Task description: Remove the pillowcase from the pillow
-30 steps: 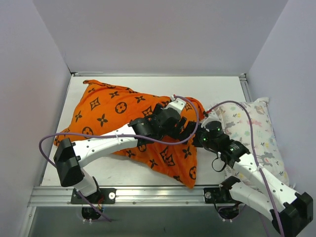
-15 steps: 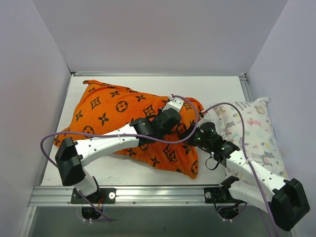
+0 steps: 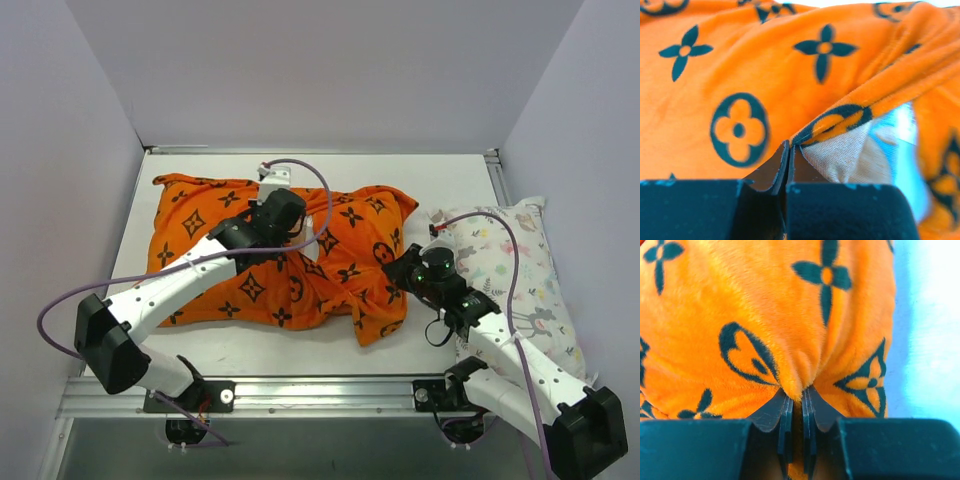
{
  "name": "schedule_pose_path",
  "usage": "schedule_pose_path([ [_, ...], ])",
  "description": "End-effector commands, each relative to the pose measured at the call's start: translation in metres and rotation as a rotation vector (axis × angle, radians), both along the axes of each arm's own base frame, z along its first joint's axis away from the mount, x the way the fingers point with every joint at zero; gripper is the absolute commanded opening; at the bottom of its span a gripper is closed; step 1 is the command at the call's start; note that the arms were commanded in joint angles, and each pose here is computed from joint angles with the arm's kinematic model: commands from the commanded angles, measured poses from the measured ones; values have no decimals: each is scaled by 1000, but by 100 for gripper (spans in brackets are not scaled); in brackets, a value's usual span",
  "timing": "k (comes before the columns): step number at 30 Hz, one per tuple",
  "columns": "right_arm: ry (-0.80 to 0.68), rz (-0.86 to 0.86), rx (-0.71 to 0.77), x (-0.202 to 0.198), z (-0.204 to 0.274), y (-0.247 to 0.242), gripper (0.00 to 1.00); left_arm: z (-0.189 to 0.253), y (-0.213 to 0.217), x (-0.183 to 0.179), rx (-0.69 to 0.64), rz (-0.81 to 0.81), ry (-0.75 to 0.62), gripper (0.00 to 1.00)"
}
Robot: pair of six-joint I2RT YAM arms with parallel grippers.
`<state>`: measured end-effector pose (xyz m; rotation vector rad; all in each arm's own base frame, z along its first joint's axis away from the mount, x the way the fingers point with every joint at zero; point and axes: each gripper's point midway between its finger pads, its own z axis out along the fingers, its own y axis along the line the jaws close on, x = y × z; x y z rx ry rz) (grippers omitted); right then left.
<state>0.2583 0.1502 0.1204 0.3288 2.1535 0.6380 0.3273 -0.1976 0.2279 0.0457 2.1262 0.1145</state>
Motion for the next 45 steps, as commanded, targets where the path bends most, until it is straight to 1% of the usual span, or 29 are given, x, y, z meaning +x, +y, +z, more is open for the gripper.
schedule_pose_path([
  [1, 100, -132, -142, -8, -34, -43, 0, -13, 55, -6, 38, 156, 22, 0],
  [3, 111, -134, -150, -7, -36, -43, 0, -43, 54, -11, 65, 159, 78, 0],
  [5, 94, -130, -174, -3, -32, -45, 0, -65, 52, -17, 53, 159, 115, 0],
  [7, 86, -82, -176, -2, -25, -38, 0, -78, 44, -20, -1, 128, 131, 0],
  [8, 67, -54, -190, 2, -15, -35, 0, -92, 31, -24, -55, 79, 157, 0],
  [9, 62, -39, -201, 2, -10, -33, 0, -96, 26, -26, -80, 63, 157, 0],
  [10, 52, -25, -236, 1, -5, -30, 12, -100, 22, -27, -106, 64, 161, 0],
  [11, 26, -13, -270, 3, 10, -28, 25, -103, 18, -27, -124, 61, 161, 0],
  [12, 2, -8, -299, 2, 18, -27, 39, -110, 16, -30, -121, 55, 174, 0],
  [13, -27, -32, -338, 4, 28, -31, 61, -112, 14, -31, -133, 59, 176, 0],
  [14, -44, 4, -365, -5, 36, -23, 68, -113, 9, -30, -150, 54, 165, 0],
  [16, -105, -13, -393, -2, 65, -20, 77, -121, 5, -35, -183, 35, 177, 0],
  [17, -111, 33, -426, -11, 67, -10, 78, -119, -1, -33, -218, 25, 160, 0],
  [18, -150, 33, -434, -10, 86, -4, 80, -123, -1, -36, -232, 18, 166, 0],
  [20, -187, 15, -516, -8, 95, 2, 81, -122, -5, -35, -265, 14, 158, 0],
  [21, -199, 57, -532, -12, 96, 17, 82, -123, -6, -36, -274, 15, 159, 0],
  [22, -215, 69, -525, -8, 108, 27, 82, -126, -6, -38, -285, 15, 164, 0],
  [23, -190, 98, -568, -4, 98, 39, 83, -125, -8, -37, -301, 15, 155, 0],
  [24, -199, 116, -594, -4, 98, 49, 83, -124, -8, -37, -315, 13, 149, 0],
  [25, -219, 118, -590, 2, 110, 61, 83, -125, -9, -38, -327, 13, 150, 0],
  [26, -195, 146, -647, 7, 96, 72, 83, -126, -9, -38, -340, 13, 147, 0],
  [29, -180, 194, -678, 16, 89, 103, 84, -125, -9, -38, -366, 15, 137, 0],
  [32, -182, 211, -708, 20, 85, 122, 84, -125, -11, -38, -387, 12, 138, 0],
  [35, -174, 217, -745, 22, 78, 129, 86, -128, -10, -38, -402, 15, 142, 0],
  [39, -168, 209, -757, 22, 73, 129, 87, -132, -6, -38, -405, 20, 142, 0],
  [41, -151, 203, -819, 24, 65, 124, 85, -131, -5, -38, -412, 23, 139, 0],
  [43, -134, 183, -872, 28, 60, 115, 72, -133, -1, -36, -409, 36, 139, 0],
  [44, -113, 176, -902, 28, 55, 106, 62, -134, 2, -36, -404, 44, 145, 0],
  [45, -87, 150, -916, 33, 52, 93, 33, -136, 5, -35, -404, 58, 149, 0],
])
